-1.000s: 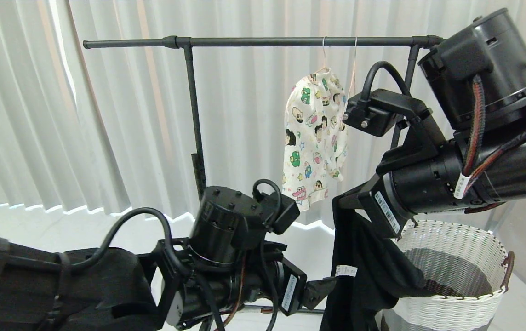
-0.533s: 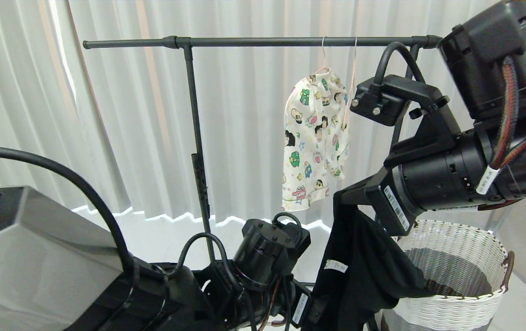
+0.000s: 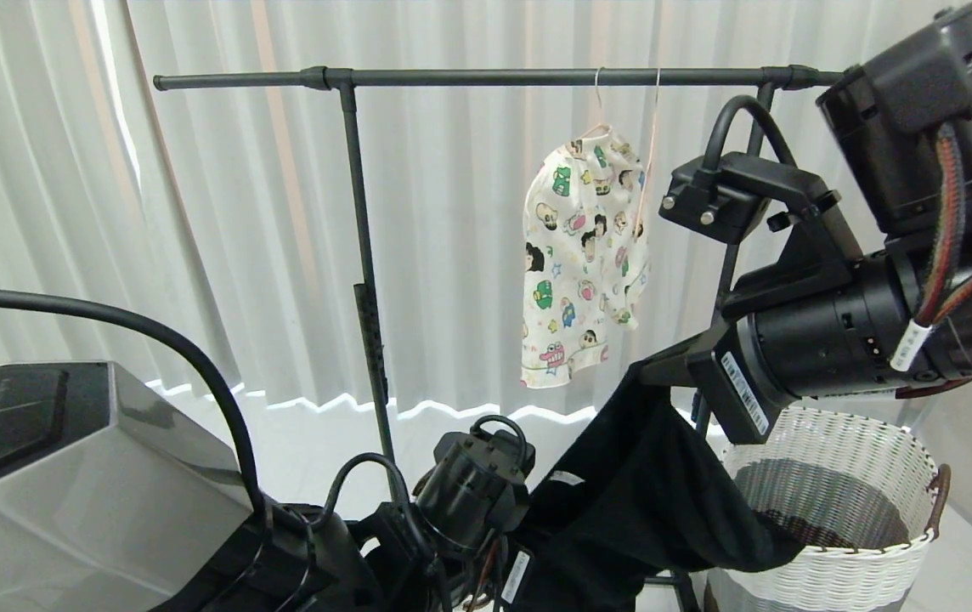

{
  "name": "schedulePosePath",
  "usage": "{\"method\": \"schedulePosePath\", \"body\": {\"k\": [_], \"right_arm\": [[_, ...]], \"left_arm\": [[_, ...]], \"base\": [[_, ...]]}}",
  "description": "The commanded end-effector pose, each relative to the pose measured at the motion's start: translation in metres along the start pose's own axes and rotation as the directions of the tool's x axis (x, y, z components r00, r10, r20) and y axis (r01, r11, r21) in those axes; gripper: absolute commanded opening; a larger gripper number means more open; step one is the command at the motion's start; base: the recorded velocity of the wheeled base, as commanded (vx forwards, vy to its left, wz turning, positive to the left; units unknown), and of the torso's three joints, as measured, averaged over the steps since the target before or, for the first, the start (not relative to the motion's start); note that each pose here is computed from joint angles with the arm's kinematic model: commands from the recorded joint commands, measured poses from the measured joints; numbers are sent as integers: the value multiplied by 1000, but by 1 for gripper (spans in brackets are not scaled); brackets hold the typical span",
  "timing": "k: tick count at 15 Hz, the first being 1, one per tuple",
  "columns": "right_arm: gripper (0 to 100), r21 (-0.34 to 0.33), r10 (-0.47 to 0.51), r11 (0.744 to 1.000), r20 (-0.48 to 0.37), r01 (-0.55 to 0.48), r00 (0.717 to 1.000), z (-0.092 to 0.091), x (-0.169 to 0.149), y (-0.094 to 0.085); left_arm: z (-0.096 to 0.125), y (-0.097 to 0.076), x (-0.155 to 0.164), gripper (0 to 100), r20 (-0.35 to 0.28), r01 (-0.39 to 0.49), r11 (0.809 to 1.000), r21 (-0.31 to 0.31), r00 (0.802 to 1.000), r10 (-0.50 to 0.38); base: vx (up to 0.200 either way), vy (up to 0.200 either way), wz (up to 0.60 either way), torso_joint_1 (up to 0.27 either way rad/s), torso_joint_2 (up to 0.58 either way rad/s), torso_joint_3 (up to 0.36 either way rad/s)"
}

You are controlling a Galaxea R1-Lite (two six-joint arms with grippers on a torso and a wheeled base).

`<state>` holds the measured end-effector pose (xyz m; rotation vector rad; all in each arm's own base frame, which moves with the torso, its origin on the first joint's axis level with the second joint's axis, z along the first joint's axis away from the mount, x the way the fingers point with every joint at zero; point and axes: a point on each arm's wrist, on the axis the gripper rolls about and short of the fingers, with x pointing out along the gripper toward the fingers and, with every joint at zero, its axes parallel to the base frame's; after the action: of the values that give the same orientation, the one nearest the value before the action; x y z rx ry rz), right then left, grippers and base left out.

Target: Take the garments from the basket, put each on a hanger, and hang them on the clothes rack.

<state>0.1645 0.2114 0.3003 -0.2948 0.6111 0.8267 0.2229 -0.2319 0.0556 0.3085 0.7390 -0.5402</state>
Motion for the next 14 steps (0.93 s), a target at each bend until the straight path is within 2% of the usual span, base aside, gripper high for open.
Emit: {"method": "schedulePosePath", "body": {"k": [1,3,6,7,9,11,13,14], "right_arm": [[0,32,-15,999,-27,16,1000,-6,4,-4],[0,80,-19,997,-31,22,999,-8,4,-4],[0,94,-73,993,-13,74,997,-6,6,-9],[0,98,-85,992,9,84,996,-3,6,-11],[0,109,-89,991,75,80,993,5,11,-12],[0,108,-88,991,143,73,986,13,11,-12],[0,118,-116,988,178,96,977,16,3,-15],[0,125,-139,985,190,116,972,16,-4,-16]], "left_arm": [[1,2,-11,0,44,-35,999,-8,998,36],[16,21,-45,0,145,-49,997,-57,988,57],[40,57,-106,0,161,-109,987,-115,979,127],[60,74,-145,0,168,-119,982,-149,975,144],[82,91,-195,0,189,-120,975,-186,970,156],[93,94,-242,0,205,-118,974,-191,966,158],[103,92,-270,0,227,-104,979,-177,963,144],[107,87,-278,0,238,-88,985,-150,964,123]], "base": [[0,0,0,0,0,0],[0,0,0,0,0,0],[0,0,0,0,0,0],[0,0,0,0,0,0],[0,0,0,0,0,0],[0,0,0,0,0,0],[0,0,0,0,0,0],[0,0,0,0,0,0]]}}
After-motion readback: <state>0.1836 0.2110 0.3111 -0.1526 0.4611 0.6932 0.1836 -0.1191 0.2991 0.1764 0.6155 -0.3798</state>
